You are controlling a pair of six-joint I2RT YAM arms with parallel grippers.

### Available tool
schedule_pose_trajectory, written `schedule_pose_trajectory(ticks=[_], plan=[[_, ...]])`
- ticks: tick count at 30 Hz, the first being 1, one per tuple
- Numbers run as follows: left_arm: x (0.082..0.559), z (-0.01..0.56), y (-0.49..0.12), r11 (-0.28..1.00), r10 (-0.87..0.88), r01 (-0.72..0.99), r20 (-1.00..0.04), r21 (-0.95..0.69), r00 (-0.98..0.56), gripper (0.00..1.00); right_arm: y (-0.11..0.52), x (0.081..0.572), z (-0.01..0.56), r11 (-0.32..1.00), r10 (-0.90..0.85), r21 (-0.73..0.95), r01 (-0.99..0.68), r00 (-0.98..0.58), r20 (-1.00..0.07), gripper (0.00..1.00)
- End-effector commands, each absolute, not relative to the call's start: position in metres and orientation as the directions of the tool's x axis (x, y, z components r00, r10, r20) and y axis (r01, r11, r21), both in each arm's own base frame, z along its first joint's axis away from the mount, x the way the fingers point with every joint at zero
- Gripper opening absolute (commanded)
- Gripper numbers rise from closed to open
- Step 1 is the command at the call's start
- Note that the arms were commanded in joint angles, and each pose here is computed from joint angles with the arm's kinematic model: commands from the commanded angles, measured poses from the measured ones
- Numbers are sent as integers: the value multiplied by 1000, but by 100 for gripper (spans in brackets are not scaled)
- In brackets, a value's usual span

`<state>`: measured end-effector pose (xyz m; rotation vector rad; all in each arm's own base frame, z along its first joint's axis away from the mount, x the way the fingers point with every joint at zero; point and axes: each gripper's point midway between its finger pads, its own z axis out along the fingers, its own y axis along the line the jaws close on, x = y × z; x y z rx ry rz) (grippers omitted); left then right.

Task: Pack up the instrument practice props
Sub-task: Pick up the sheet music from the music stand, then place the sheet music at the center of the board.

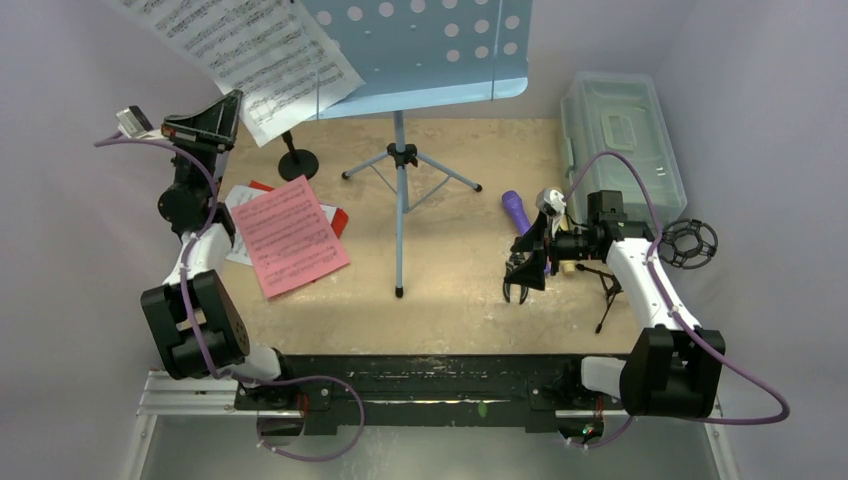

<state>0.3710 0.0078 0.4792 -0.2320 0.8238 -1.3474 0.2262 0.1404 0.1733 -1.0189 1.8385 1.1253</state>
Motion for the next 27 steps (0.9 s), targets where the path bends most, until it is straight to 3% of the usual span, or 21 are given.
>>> schedule_pose_trajectory(ticks=[1, 9, 17, 23, 27], plan=[[323, 496, 21, 282, -933, 864, -330, -418, 145, 0, 142, 232, 185, 283, -242, 289, -914, -360, -901, 99], [340, 452, 46, 254, -961, 775, -241, -579, 135, 0, 142, 232, 185, 283, -242, 291, -914, -361, -901, 99], [353, 394, 52, 284, -957, 630, -259, -723, 134, 0, 142, 233, 185, 283, -242, 292, -914, -363, -900, 99], [370, 284, 67, 292, -955, 289, -259, -912, 146, 0, 142, 233, 185, 283, -242, 293, -913, -363, -900, 99], [363, 182, 80, 178, -969, -59, -186, -982, 163, 0, 142, 233, 185, 283, -242, 293, -913, -364, -900, 99]])
